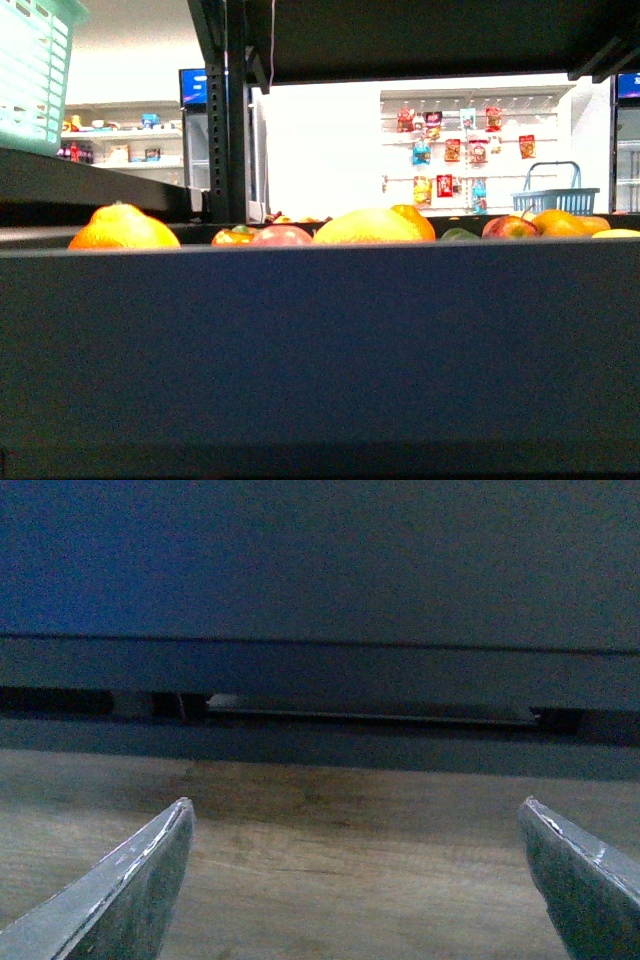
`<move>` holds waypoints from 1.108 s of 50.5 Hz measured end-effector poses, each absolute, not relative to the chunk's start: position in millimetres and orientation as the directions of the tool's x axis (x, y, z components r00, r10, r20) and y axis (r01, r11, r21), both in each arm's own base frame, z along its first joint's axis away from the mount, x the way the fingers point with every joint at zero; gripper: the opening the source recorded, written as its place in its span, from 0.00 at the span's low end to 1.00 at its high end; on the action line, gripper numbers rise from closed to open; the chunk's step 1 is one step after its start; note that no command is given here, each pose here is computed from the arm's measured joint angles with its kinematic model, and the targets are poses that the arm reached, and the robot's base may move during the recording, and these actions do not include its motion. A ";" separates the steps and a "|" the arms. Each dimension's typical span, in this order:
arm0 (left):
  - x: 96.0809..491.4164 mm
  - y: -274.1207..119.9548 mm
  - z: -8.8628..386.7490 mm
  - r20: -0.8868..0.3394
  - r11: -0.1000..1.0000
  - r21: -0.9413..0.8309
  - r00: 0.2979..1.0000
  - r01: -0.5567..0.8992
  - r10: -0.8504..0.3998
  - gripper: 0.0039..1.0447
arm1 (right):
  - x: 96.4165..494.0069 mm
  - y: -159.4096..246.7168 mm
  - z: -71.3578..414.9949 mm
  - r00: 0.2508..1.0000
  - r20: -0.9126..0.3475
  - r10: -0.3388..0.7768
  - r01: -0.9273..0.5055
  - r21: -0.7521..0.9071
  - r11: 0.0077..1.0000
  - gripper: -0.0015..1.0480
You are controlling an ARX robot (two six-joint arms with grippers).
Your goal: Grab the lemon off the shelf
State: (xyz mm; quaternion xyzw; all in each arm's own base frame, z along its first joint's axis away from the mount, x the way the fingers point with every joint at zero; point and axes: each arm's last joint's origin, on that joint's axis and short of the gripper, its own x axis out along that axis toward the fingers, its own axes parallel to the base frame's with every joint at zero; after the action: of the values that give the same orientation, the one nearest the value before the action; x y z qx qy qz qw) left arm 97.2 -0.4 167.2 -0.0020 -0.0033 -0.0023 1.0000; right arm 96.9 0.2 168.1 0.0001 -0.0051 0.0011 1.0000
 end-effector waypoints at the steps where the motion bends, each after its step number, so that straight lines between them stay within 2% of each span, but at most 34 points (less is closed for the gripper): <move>1: 97.2 -0.4 167.2 0.007 1.000 -0.004 1.000 0.004 -0.004 0.93 | 96.9 0.2 168.1 1.000 0.010 0.002 -0.002 0.000 1.000 0.93; 56: 97.2 -0.4 167.2 0.007 1.000 -0.004 1.000 0.004 -0.004 0.93 | 96.9 0.2 168.1 1.000 0.010 0.002 -0.002 0.001 1.000 0.93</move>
State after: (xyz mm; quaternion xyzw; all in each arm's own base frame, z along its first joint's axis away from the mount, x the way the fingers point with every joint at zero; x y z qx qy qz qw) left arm 97.2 -0.4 167.2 -0.0020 -0.0033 -0.0021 1.0000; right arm 96.9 0.2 168.1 0.0003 -0.0051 0.0008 1.0000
